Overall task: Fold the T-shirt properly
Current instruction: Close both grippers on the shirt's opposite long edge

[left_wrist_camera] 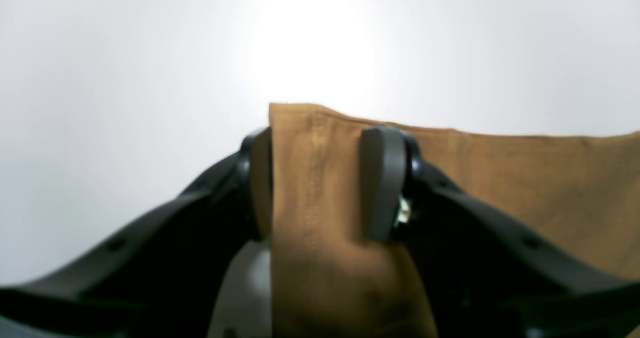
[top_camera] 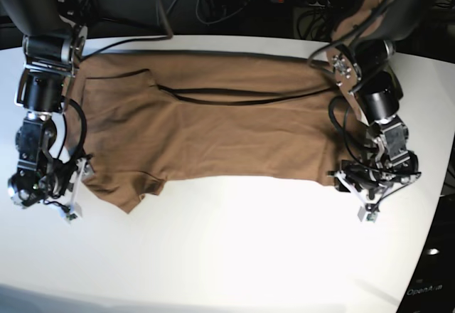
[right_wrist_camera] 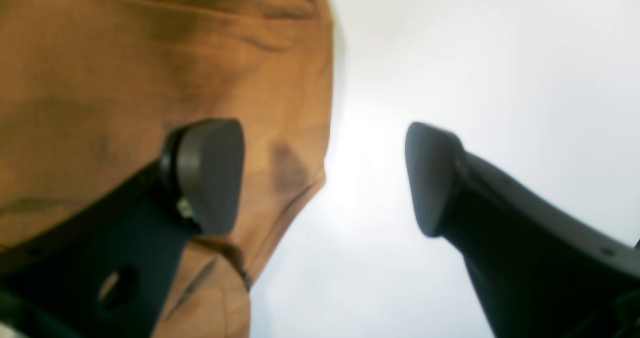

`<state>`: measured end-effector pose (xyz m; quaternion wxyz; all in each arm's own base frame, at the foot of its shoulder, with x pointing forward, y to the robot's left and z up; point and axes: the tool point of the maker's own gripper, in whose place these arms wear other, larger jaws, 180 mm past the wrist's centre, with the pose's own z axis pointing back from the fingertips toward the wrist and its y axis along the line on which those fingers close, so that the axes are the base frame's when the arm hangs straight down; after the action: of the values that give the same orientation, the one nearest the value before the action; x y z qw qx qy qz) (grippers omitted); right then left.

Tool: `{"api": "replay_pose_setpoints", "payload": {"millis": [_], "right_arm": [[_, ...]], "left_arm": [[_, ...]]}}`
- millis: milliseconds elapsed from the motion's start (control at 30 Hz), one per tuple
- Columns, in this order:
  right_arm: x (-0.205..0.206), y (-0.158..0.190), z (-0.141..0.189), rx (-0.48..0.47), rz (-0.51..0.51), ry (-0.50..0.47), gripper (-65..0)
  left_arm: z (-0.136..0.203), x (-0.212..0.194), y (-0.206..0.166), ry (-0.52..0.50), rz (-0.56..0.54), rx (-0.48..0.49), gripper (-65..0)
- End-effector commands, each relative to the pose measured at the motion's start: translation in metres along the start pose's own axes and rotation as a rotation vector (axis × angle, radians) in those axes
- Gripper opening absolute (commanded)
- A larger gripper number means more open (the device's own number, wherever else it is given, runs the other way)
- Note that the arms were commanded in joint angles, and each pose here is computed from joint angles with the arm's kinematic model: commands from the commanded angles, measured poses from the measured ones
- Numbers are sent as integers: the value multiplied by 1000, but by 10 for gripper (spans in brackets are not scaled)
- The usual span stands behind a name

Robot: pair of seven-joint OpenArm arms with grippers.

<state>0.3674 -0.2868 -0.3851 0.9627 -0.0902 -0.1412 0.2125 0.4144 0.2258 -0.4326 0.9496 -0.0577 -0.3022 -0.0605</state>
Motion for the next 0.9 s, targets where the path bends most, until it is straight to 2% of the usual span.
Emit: {"api": "replay_pose_setpoints", "payload": {"millis": [0,33,100,200,267,500,733,867], "right_arm": [[14,-17,13,-41,-4,-42,-158],[16,-17,14,-42,-2,-44,-158],[21,-15,14,-43,19,-51,-158],[33,-11,16,-48,55,-74,-158],[38,-10,16,-48,66,-93,-158],[76,-22,34,-68,62,-219,-155],[92,-12,-2,93,-23,-233,-155],[97,-3,-13,143,-39,-242,-155]], "left_arm": [[4,16,4,-25,-9,8,-390],[4,15,3,-23,-8,6,-405],[3,16,1,-30,-5,1,-478],[1,14,-1,-27,-3,-5,-641],[0,11,-1,-20,-1,-9,-619],[-1,9,-3,-15,0,-13,-617],[-1,7,-2,-10,1,-12,-617],[-1,7,-2,-8,1,-12,-617]]}}
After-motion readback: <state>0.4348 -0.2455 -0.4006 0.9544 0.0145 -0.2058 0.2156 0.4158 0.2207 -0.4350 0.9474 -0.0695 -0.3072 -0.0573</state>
